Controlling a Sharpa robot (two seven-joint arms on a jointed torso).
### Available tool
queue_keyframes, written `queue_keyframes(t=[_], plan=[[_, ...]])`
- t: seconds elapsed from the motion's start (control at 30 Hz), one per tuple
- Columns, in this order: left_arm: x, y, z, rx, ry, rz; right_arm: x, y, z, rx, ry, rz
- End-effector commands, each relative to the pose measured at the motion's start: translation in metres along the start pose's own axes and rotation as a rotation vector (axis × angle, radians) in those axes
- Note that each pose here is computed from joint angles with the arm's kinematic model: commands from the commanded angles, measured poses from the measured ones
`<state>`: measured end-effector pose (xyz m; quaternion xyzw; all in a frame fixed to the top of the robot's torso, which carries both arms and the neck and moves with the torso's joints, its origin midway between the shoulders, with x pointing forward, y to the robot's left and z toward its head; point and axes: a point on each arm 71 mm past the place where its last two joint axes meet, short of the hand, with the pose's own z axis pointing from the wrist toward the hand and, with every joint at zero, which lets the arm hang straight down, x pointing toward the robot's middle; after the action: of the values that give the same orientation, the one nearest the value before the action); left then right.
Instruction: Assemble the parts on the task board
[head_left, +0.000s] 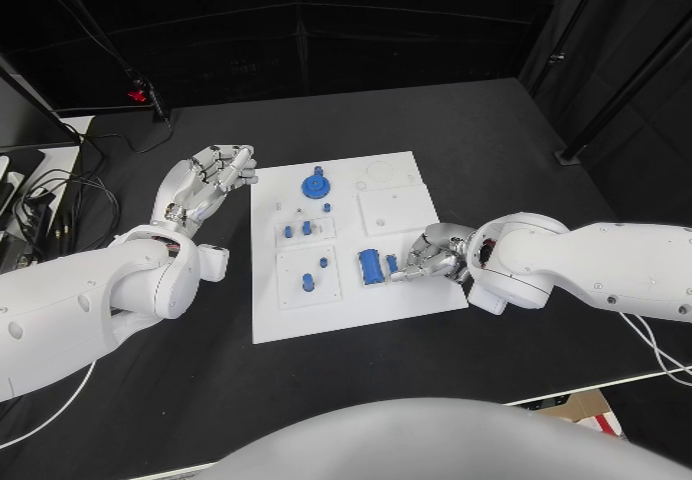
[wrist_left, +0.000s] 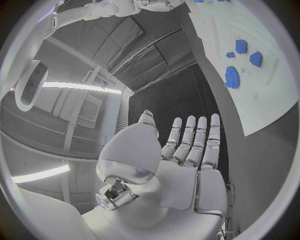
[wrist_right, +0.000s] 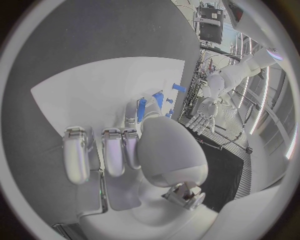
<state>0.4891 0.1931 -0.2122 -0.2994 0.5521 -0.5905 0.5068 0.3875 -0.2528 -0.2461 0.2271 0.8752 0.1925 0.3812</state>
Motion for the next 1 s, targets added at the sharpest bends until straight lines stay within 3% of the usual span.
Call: queue_keyframes(t=[0.03,0.67,0.83,1.0], plan=[[0.0010,-0.0014,0.0006,0.008,0.007,-0.006,-0.0019,-0.0003,0.0011,0.011,-0.022,-0.007],[0.0006,-0.0012,0.0001,0.006,0.006,-0.006,0.0012,0.0019,0.0056,0.028,0.005,-0.031],[0.0006,-0.0011,0.0001,0.006,0.006,-0.006,-0.0008,0.0037,0.0055,0.003,-0.022,-0.015],[0.0008,-0.0009,0.0002,0.007,0.008,-0.007,-0.0084,0.0090,0.0033,-0.097,-0.119,0.045]])
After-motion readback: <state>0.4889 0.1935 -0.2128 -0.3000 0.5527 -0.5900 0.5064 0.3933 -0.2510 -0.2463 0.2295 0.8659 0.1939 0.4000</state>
